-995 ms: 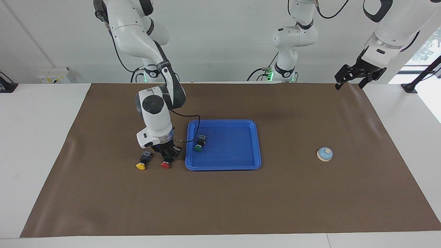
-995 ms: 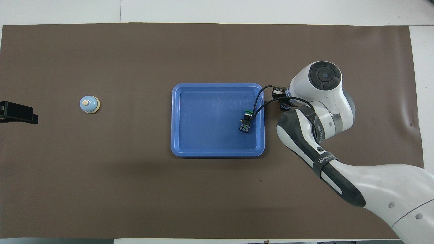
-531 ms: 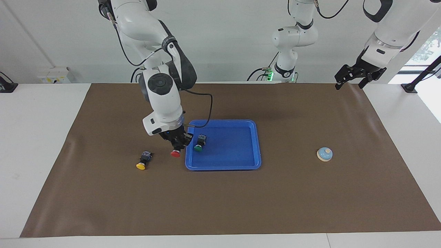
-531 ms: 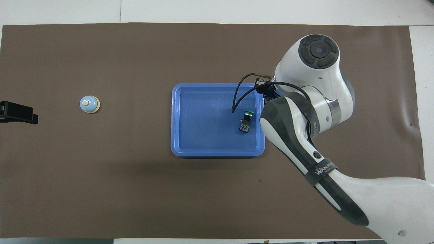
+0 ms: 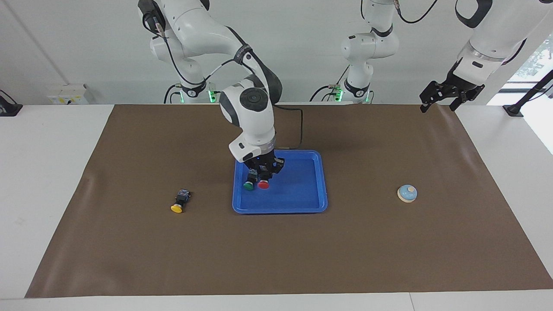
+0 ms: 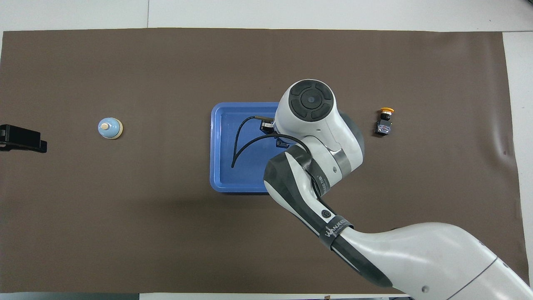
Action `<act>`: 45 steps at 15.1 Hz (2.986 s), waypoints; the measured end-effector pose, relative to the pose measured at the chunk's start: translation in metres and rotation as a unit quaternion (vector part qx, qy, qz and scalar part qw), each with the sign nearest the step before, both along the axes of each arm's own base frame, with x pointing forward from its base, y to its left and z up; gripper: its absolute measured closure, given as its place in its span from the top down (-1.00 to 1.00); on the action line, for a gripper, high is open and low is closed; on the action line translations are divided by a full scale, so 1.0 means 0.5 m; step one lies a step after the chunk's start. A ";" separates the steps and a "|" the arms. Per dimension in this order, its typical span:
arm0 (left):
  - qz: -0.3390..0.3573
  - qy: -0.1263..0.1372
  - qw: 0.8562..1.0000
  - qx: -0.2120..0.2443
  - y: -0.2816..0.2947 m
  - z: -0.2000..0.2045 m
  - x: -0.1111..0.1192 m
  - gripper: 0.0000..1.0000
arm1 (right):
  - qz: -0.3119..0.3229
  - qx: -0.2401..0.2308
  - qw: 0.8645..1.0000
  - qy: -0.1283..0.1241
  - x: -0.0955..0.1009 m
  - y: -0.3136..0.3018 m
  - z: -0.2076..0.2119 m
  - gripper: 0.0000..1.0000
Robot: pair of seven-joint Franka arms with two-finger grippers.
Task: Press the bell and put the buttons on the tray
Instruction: 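Grasp the red-capped button and place it in the tray, then move the right gripper to the yellow-capped button and grasp it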
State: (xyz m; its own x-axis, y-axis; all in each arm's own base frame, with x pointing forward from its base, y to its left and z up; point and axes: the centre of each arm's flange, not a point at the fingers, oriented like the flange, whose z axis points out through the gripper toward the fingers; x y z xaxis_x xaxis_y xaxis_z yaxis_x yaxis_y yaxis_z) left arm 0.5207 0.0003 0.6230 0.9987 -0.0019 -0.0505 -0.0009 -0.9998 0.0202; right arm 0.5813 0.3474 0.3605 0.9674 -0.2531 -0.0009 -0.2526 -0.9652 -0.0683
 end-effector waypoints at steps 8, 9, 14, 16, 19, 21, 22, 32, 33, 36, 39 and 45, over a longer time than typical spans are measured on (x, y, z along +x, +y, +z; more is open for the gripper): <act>0.000 0.000 1.000 0.000 0.000 0.000 0.000 1.00 | 0.007 0.015 1.000 -0.004 -0.036 0.041 -0.124 -0.20; 0.000 0.000 1.000 0.000 0.000 0.000 0.000 1.00 | 0.006 0.017 1.000 -0.008 -0.039 0.040 -0.122 -0.20; 0.000 0.000 1.000 0.000 0.000 0.000 0.000 1.00 | -0.036 0.015 0.999 -0.002 -0.048 0.036 -0.124 0.54; 0.000 0.000 1.000 0.000 0.000 0.000 0.000 1.00 | -0.056 0.015 0.998 -0.002 -0.040 0.033 -0.104 0.94; 0.000 0.000 1.000 0.000 0.000 0.000 0.000 1.00 | -0.084 0.005 0.996 -0.002 -0.014 -0.004 -0.032 1.00; 0.000 0.000 1.000 0.000 0.000 0.000 0.000 1.00 | -0.112 -0.005 0.994 -0.003 0.016 -0.074 0.036 1.00; 0.000 0.000 1.000 0.000 0.000 0.000 0.000 1.00 | -0.127 -0.010 0.992 -0.003 0.031 -0.120 0.068 1.00; 0.000 0.000 1.000 0.000 0.000 0.000 0.000 1.00 | -0.131 -0.039 0.990 0.029 0.090 -0.535 0.038 1.00; 0.000 0.000 1.000 0.000 0.000 0.000 0.000 1.00 | -0.138 -0.037 0.989 0.027 0.086 -0.557 0.017 1.00; 0.000 0.000 1.000 0.000 0.000 0.000 0.000 1.00 | -0.151 -0.031 0.988 0.015 0.071 -0.593 -0.043 1.00; 0.000 0.000 1.000 0.000 0.000 0.000 0.000 1.00 | -0.142 -0.036 0.989 0.007 0.061 -0.593 -0.082 1.00; 0.000 0.000 1.000 0.000 0.000 0.000 0.000 1.00 | -0.124 -0.040 0.991 -0.016 0.065 -0.589 -0.133 0.98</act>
State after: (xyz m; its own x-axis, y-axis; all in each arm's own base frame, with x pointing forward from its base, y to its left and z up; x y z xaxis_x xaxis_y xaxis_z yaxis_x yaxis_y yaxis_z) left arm 0.5207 0.0003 0.6230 0.9987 -0.0019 -0.0505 -0.0009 -0.9998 0.0202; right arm 0.6139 0.0530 0.2940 0.8749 -0.4808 0.0577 -0.4812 -0.8766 -0.0065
